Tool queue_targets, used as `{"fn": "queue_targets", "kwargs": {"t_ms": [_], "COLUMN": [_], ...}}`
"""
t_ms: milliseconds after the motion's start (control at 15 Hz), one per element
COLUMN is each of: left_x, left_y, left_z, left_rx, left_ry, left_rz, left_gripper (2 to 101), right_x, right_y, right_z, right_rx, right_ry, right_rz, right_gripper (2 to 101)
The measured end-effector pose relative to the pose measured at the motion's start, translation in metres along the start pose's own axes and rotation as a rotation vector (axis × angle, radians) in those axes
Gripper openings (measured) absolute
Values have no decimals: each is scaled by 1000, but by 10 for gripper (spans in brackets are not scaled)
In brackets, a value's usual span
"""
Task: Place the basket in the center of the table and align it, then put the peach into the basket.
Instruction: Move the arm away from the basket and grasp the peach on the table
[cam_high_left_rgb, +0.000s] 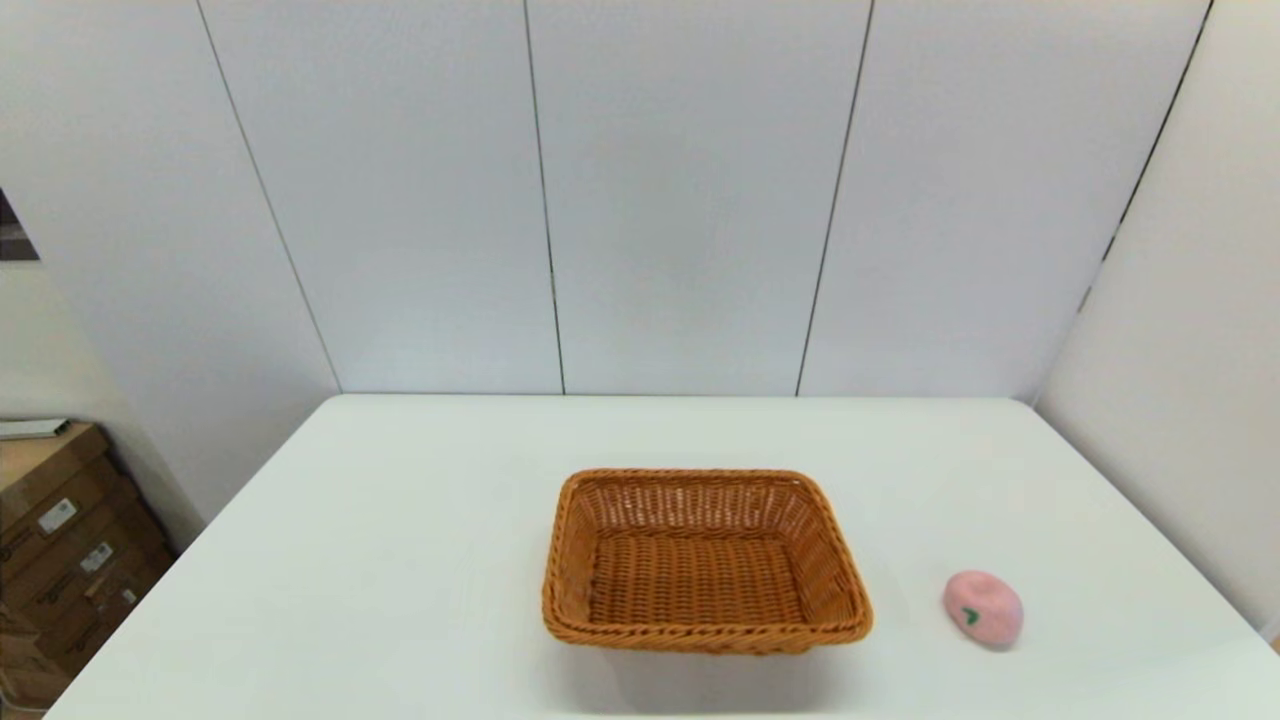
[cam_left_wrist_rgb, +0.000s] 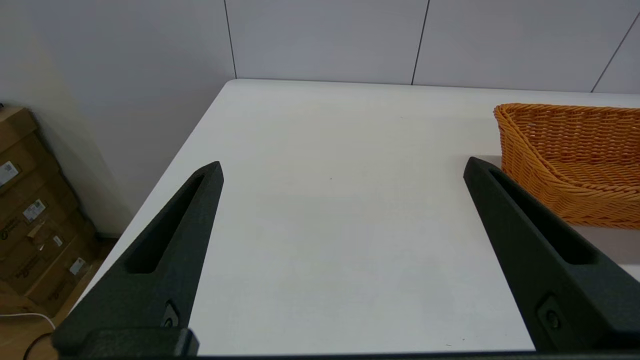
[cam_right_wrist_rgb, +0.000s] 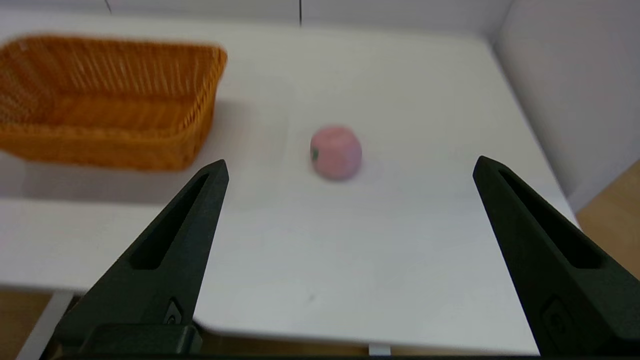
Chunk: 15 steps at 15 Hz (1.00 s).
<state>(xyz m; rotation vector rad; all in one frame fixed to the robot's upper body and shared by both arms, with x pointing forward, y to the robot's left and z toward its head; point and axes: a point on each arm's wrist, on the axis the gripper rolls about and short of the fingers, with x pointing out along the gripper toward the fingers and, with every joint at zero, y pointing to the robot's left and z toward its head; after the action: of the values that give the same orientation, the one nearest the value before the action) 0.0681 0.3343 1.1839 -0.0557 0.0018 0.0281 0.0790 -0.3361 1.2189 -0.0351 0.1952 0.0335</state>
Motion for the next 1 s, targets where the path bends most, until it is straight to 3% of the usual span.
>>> {"fn": "queue_targets", "kwargs": {"t_ms": [133,333,533,667,800,1000], "left_x": [0,0,0,0,0,0], "left_y": [0,0,0,0,0,0], "left_z": [0,0,0,0,0,0], "left_rx": [-7,-7,-7,-9,-9,-8], "left_ry": [-2,-2,-3,-2,-2,-2], "left_rz": [0,0,0,0,1,0], "left_gripper": [976,977,977,978,978,978], "right_x": [19,77,155,200,238,263], "right_y": [-1,-4,-3,-1,2,5], "right_z": [23,50,49,35,18,-1], "right_rx": [-4,-11,-29,-33,-22,-12], "right_ry": [174,458,669,745,767,791], "right_rz": [7,5,-5,-14,-26,-28], "right_gripper": [971,971,971,971,971,971]}}
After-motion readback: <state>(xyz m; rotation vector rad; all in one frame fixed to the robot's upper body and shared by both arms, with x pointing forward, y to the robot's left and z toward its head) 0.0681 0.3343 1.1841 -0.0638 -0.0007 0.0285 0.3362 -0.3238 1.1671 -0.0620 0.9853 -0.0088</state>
